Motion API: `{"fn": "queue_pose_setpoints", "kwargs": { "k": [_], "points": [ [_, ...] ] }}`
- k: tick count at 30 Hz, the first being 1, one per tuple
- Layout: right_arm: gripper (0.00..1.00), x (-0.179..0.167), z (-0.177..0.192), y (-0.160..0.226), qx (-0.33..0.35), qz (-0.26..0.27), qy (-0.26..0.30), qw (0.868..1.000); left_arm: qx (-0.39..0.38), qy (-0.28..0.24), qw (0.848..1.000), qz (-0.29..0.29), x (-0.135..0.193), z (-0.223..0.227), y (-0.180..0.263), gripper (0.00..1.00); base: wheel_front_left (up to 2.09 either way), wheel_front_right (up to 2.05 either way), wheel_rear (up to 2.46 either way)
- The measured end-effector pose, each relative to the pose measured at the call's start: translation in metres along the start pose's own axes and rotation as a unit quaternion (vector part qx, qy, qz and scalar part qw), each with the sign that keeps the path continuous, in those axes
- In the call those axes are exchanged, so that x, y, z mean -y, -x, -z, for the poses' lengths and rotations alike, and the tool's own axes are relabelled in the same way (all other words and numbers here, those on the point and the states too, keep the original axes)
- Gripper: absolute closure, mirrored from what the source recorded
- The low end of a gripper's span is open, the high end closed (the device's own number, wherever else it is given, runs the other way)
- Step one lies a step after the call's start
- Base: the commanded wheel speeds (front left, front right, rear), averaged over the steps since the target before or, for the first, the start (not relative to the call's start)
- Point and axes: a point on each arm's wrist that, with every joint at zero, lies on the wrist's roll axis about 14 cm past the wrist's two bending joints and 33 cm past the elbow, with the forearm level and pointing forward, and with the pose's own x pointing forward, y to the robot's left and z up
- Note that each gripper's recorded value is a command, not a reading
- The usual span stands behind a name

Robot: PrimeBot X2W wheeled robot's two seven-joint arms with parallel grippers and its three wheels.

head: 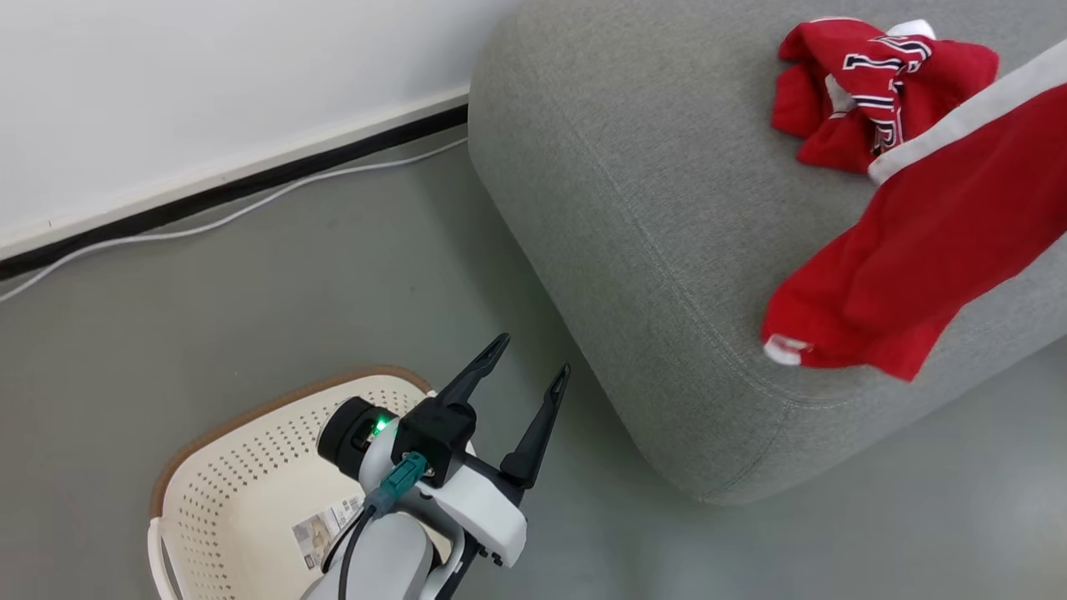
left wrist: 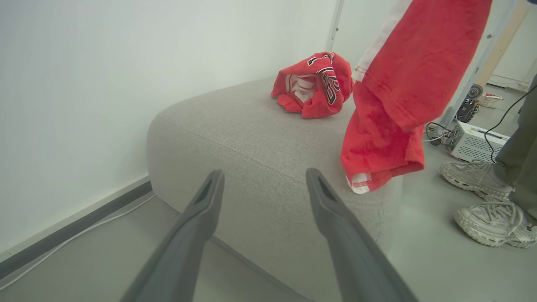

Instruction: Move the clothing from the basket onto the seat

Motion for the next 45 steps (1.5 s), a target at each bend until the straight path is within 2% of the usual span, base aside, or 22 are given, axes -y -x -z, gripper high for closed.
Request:
{"fn": "queue_pose_setpoints", "kwargs": {
  "k": [5, 13, 20, 26, 29, 34, 39, 45],
  "points": [
    [1.00, -0.002, -0.005, -0.040, -0.002, -0.024, 0.097, 0.995, -0.012, 0.006, 1.000, -0.005, -0.012, 0.013, -0.006, 0.00, 0.00, 0.00, 0.00],
    [1.00, -0.003, -0.020, -0.105, 0.020, -0.030, 0.183, 0.982, -0.028, 0.011, 1.000, -0.004, -0.025, 0.033, -0.015, 0.00, 0.00, 0.00, 0.00],
    [1.00, 0.017, -0.045, -0.152, 0.049, 0.009, 0.253, 0.966, -0.049, 0.022, 0.999, -0.012, -0.037, 0.056, -0.017, 0.00, 0.00, 0.00, 0.00],
    [1.00, 0.040, -0.072, -0.179, 0.086, 0.065, 0.277, 0.955, -0.067, 0.031, 0.997, -0.029, -0.053, 0.076, -0.016, 0.00, 0.00, 0.00, 0.00],
    [1.00, 0.050, -0.069, -0.187, 0.093, 0.086, 0.279, 0.952, -0.076, 0.040, 0.996, -0.031, -0.057, 0.087, -0.015, 0.00, 0.00, 0.00, 0.00],
    [1.00, 0.080, -0.018, -0.192, 0.047, 0.123, 0.272, 0.953, -0.092, 0.052, 0.993, -0.044, -0.064, 0.104, -0.011, 0.00, 0.00, 0.00, 0.00],
    [1.00, 0.105, 0.070, -0.183, -0.036, 0.151, 0.240, 0.958, -0.108, 0.049, 0.991, -0.062, -0.076, 0.118, -0.003, 0.00, 0.00, 0.00, 0.00],
    [1.00, 0.110, 0.162, -0.153, -0.130, 0.147, 0.203, 0.959, -0.106, 0.046, 0.989, -0.094, -0.091, 0.114, 0.006, 0.00, 0.00, 0.00, 0.00]
  ]
}}
